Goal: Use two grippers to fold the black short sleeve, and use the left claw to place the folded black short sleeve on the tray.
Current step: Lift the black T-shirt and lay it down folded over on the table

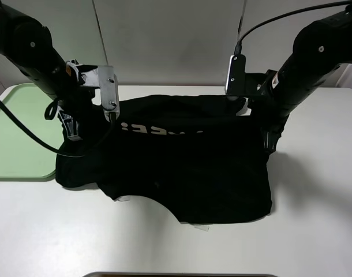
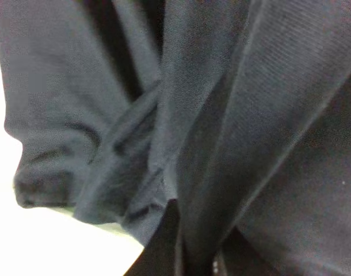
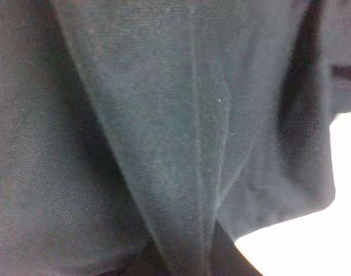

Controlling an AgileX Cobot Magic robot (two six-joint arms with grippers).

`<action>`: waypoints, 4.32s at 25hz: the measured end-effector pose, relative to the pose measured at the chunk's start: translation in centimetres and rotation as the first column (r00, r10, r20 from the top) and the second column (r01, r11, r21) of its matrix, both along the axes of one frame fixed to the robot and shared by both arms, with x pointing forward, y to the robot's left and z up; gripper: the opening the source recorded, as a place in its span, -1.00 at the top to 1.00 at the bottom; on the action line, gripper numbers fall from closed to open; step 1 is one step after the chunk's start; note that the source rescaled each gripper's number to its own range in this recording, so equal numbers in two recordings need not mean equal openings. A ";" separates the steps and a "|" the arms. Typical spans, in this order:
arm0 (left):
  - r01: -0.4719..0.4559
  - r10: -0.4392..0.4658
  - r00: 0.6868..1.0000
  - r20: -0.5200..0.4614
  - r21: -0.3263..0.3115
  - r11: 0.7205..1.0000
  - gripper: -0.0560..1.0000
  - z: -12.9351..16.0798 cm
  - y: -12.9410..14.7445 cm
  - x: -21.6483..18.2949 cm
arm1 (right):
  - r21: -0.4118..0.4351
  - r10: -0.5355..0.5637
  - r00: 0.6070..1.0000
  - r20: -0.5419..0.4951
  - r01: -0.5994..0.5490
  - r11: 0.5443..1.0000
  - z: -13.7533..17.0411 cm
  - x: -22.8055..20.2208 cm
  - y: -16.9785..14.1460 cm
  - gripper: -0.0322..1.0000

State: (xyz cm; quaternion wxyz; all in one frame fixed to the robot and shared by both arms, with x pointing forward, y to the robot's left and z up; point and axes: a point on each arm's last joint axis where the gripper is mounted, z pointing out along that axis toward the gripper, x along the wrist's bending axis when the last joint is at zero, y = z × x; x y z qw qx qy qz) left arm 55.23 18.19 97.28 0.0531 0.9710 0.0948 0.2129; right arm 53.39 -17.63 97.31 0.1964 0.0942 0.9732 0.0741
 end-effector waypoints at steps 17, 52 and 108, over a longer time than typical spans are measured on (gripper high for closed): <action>-0.009 0.014 0.993 0.118 -0.042 0.999 0.89 5.9 1.1 -2.3 | -0.020 0.028 1.000 -0.014 -0.028 0.999 5.2 -1.6 0.8 0.94; -0.026 0.087 0.915 0.395 -0.156 0.987 0.89 21.6 1.5 -2.4 | 0.025 -0.049 0.979 0.196 0.045 0.999 21.1 0.0 0.8 0.94; 0.038 0.035 0.929 0.369 -0.190 0.981 0.89 27.6 1.9 -9.3 | 0.307 -0.221 0.903 0.368 0.106 0.946 29.8 -8.5 -3.1 0.94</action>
